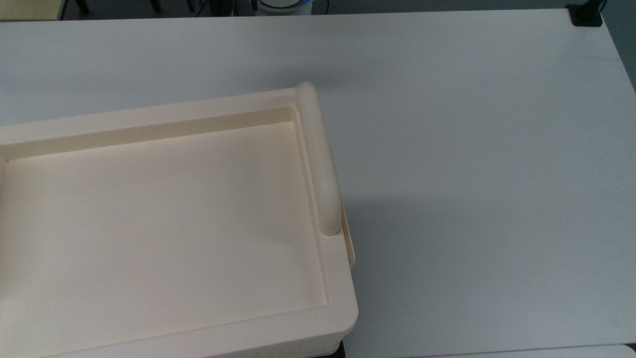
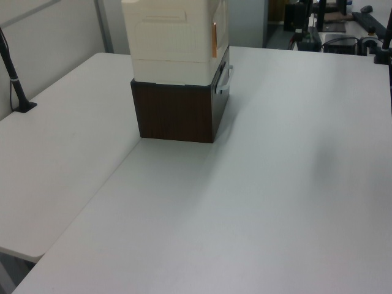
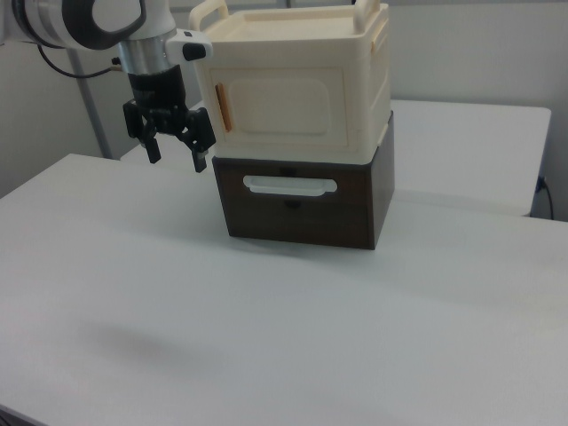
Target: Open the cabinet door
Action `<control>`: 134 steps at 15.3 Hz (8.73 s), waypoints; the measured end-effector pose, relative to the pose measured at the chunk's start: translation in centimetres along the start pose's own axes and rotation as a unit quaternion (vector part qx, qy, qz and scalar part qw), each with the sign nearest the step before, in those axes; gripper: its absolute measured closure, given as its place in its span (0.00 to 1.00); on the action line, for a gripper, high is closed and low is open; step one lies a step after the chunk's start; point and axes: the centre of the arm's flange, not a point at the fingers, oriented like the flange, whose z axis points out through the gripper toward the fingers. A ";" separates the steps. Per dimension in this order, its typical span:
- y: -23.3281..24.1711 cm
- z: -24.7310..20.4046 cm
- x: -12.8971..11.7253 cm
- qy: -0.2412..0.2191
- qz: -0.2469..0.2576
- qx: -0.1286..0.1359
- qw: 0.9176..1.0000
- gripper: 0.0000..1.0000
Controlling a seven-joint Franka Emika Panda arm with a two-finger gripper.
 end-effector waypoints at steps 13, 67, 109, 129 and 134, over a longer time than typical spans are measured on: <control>-0.3 -0.8 2.9 0.093 -0.082 -0.019 0.992 0.00; -4.9 -0.3 12.7 0.336 -0.045 0.048 0.939 0.62; 24.0 -4.2 -4.1 0.172 0.085 0.014 0.981 0.00; 13.6 -5.6 1.5 0.195 0.074 0.047 0.977 0.00; 16.8 -4.4 1.1 0.181 0.084 0.019 0.980 0.00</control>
